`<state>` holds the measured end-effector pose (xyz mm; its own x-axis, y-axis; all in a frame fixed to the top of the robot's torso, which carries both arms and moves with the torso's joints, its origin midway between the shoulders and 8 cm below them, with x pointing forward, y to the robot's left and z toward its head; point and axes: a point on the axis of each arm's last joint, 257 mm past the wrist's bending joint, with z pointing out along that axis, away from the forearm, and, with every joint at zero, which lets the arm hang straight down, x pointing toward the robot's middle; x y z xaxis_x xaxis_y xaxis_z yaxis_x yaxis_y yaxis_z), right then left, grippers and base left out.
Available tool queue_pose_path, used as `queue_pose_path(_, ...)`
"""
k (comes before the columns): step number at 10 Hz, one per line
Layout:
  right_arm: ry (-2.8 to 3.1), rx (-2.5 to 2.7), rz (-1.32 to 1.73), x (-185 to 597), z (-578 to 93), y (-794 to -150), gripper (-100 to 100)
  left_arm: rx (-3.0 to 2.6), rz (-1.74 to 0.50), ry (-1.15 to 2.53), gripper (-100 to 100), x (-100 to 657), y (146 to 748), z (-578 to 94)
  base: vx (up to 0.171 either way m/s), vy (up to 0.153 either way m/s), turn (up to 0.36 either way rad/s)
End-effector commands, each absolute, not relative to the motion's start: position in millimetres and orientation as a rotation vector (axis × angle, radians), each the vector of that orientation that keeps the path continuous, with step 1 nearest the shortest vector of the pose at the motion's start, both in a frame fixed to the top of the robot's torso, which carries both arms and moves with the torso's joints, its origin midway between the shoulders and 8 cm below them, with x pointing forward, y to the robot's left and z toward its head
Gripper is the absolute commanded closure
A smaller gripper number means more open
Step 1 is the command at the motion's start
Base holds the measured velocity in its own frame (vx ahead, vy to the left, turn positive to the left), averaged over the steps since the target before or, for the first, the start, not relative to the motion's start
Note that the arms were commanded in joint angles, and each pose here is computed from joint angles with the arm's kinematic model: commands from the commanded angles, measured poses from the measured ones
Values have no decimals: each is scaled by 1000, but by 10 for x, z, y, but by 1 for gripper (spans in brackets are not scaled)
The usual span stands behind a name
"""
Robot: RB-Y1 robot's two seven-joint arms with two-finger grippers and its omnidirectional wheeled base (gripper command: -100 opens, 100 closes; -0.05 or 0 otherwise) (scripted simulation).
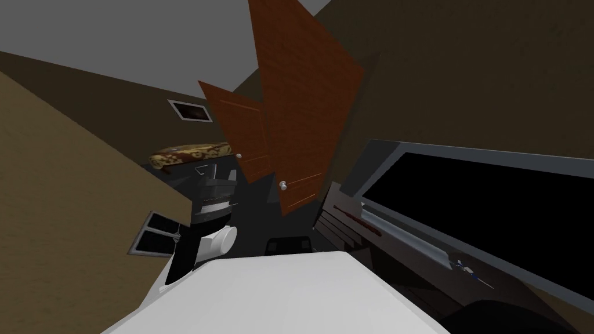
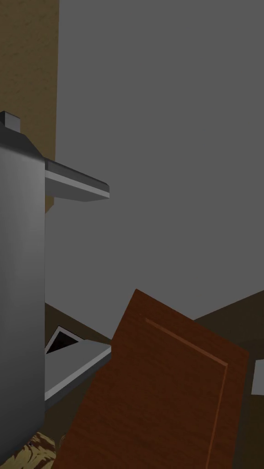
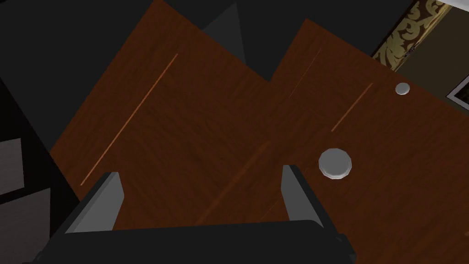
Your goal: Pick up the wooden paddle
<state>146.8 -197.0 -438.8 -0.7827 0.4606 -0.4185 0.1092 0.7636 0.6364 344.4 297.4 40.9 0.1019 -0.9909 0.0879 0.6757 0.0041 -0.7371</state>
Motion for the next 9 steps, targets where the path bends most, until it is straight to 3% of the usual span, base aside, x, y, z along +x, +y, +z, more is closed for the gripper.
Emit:
queue_pose_path(1, 2435, 403, 771, 1328, -4517, -2118, -100, -738, -1411, 544, 0, 3444, 2974, 409, 44, -17, 149)
queue_pose_path(2, 2435, 403, 771, 1328, -4517, -2118, -100, -738, -1411, 544, 0, 3443, 2975, 408, 20, -8, -41)
queue_pose_path(9, 2806, 139, 391, 27, -5161, -3237, -100, -738, -1411, 544, 0, 3443, 2974, 408, 65, -48, 296)
